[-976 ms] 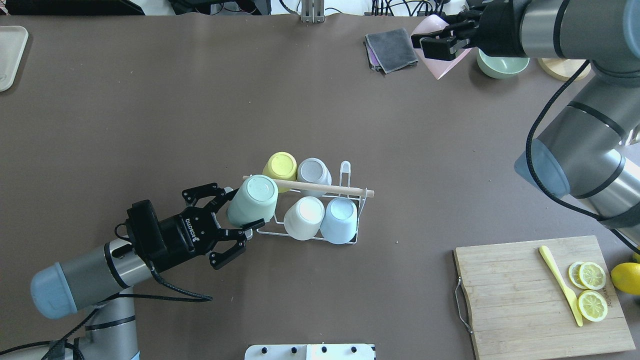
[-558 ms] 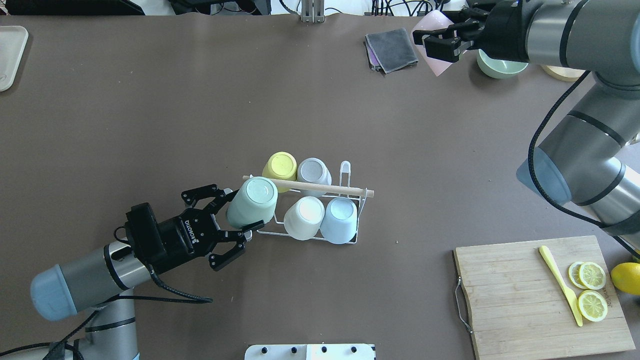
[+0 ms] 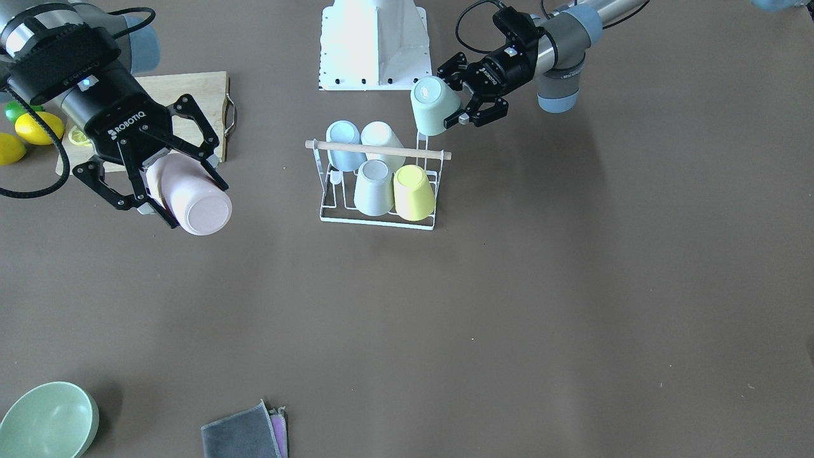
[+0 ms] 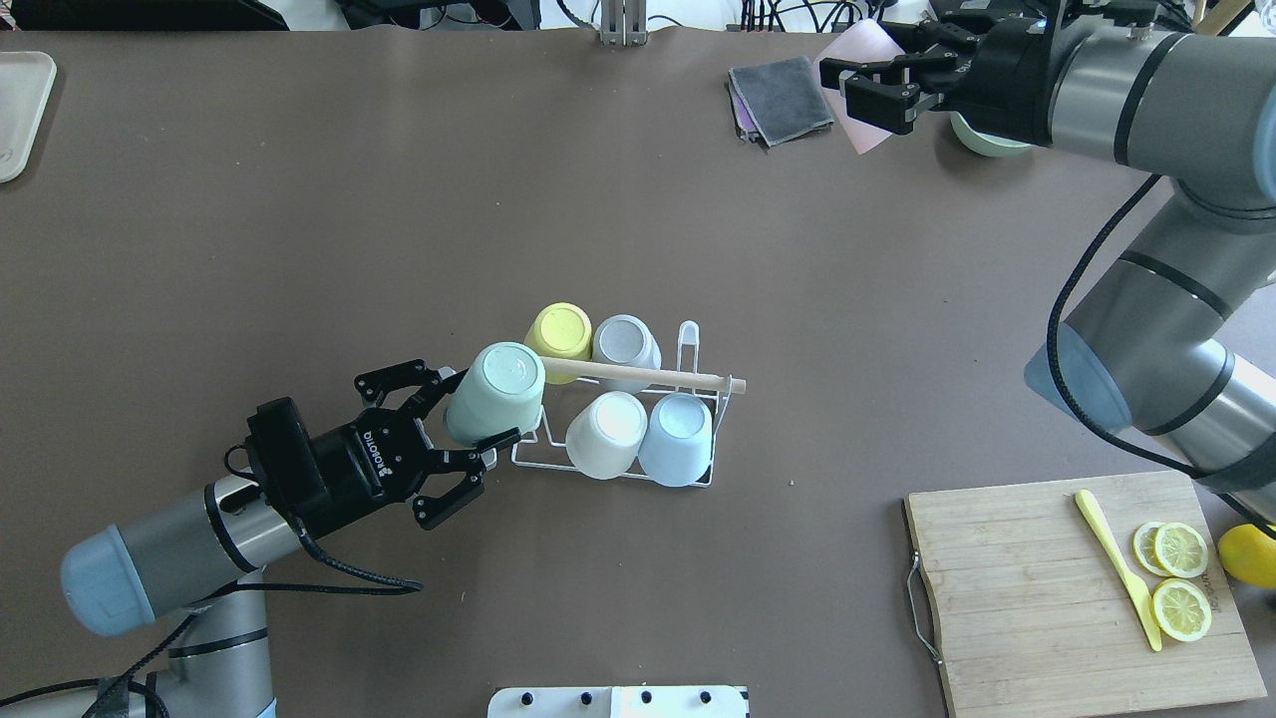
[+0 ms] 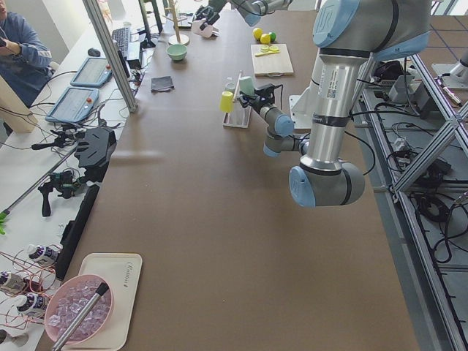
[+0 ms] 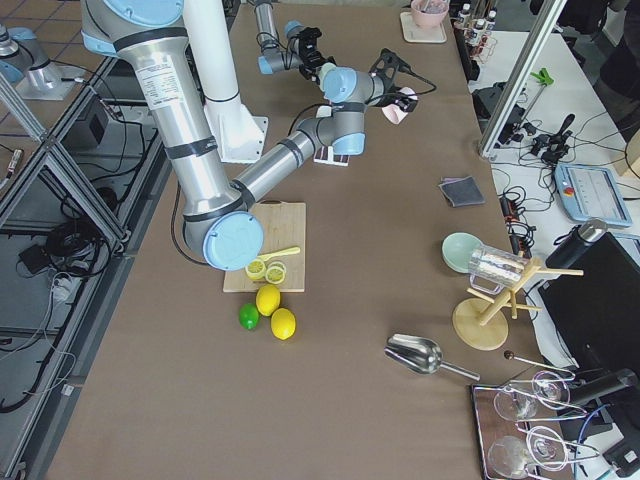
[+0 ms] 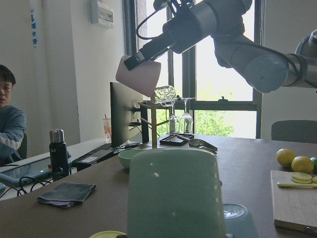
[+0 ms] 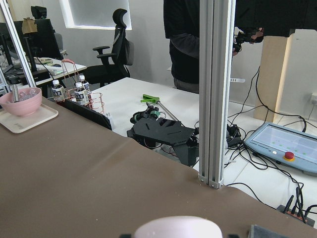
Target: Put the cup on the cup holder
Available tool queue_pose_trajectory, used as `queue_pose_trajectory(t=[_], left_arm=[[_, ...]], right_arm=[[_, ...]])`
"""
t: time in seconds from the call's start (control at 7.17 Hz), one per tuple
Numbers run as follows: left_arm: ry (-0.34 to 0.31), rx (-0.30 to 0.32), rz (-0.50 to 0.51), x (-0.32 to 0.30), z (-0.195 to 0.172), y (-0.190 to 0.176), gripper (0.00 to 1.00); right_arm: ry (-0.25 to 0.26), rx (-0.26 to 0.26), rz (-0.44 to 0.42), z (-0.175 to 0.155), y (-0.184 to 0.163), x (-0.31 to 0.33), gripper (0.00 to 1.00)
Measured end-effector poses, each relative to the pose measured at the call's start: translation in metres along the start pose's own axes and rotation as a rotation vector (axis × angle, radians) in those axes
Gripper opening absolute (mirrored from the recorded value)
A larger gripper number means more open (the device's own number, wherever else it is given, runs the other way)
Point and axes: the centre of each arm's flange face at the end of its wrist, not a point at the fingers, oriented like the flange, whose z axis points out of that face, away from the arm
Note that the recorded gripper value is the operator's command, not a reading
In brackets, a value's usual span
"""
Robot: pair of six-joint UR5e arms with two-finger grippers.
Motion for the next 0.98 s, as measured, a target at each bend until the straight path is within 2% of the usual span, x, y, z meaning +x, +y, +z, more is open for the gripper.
queue_pose_trajectory(t=[0.28, 0.56, 0.7, 0.98], left_arm=[[-0.012, -0.005, 0.001, 0.0, 0.004, 0.004, 0.68], [-0.014, -0.007, 0.001, 0.001, 0.008, 0.007, 0.71], [-0.014, -0.006, 0.001, 0.001, 0.01, 0.007, 0.71], [-0.015, -0.01, 0.003, 0.001, 0.012, 0.01, 0.72]], right_arm=[[-0.01, 0.06, 0.036, 0.014, 0.021, -0.032, 0.0], [-0.045, 0.14, 0.069, 0.034, 0.05, -0.065, 0.0], [-0.072, 0.182, 0.096, 0.043, 0.062, -0.077, 0.0], [-0.179, 0.275, 0.181, 0.059, 0.088, -0.097, 0.0]])
